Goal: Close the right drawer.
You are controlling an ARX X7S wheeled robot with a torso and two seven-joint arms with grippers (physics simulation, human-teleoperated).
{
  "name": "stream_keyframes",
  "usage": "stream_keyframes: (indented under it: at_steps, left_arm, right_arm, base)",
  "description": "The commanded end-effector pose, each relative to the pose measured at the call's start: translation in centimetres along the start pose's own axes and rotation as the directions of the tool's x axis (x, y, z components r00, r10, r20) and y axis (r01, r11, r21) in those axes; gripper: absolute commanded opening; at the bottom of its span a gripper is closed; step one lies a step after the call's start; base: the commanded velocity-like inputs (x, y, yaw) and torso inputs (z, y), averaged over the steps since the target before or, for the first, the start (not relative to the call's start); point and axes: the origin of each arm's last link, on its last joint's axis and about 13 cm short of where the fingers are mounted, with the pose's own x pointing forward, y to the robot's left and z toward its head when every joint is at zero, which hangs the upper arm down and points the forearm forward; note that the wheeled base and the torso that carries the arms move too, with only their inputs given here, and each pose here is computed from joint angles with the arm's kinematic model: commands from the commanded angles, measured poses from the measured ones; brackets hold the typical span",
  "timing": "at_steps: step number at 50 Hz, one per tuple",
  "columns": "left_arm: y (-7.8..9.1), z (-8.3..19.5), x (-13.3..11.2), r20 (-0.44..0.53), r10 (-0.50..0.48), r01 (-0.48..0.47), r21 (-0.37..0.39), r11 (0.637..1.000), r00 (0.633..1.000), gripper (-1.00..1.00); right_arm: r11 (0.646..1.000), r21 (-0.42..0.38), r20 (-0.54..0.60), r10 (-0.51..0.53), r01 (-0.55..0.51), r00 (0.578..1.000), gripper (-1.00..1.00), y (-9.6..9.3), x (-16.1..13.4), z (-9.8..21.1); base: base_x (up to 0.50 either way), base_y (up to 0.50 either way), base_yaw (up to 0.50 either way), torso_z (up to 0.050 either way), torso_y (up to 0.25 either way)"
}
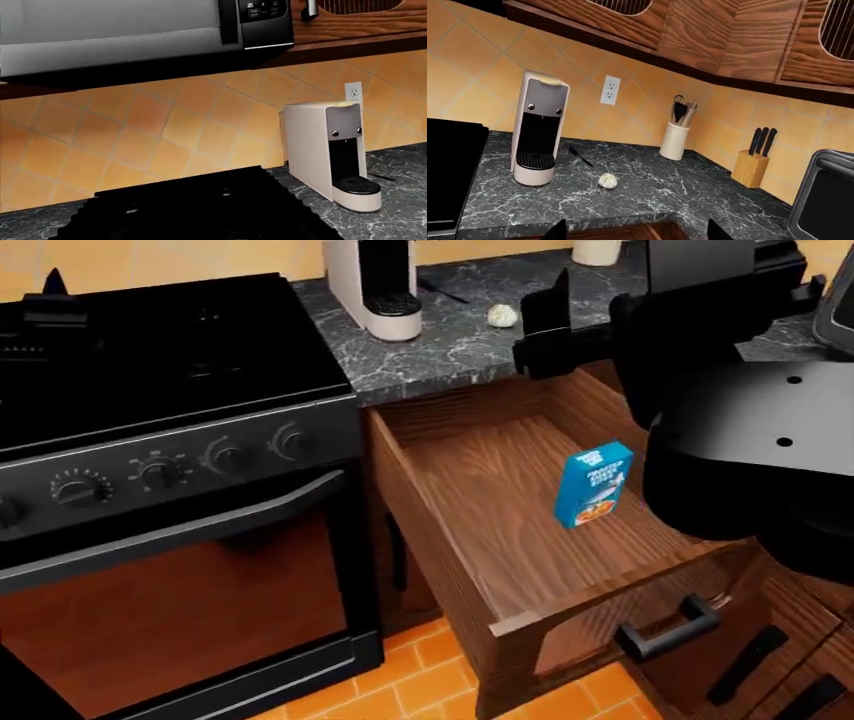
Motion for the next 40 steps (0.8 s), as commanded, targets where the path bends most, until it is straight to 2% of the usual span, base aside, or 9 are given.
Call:
stream_keyframes:
  at_steps: [1, 40]
  left_arm:
    - [0.04, -0.01, 0.07, 0.007, -0.015, 0.015, -0.03, 0.999, 1.0, 1.0]
    - [-0.09, -0.26, 0.02, -0.003, -0.021, 0.021, -0.029, 0.999, 1.0, 1.0]
  right_arm:
    - [0.999, 0.007, 0.039, 0.031, -0.031, 0.999, 1.0, 0.39, 0.01, 0.66]
    - [1.0, 0.007, 0.036, 0.017, -0.017, 0.999, 1.0, 0.22, -0.22, 0.51]
  base:
    - [-0.14, 0.06, -0.5, 0.0, 0.0]
    - [-0.13, 0.08, -0.5, 0.0, 0.0]
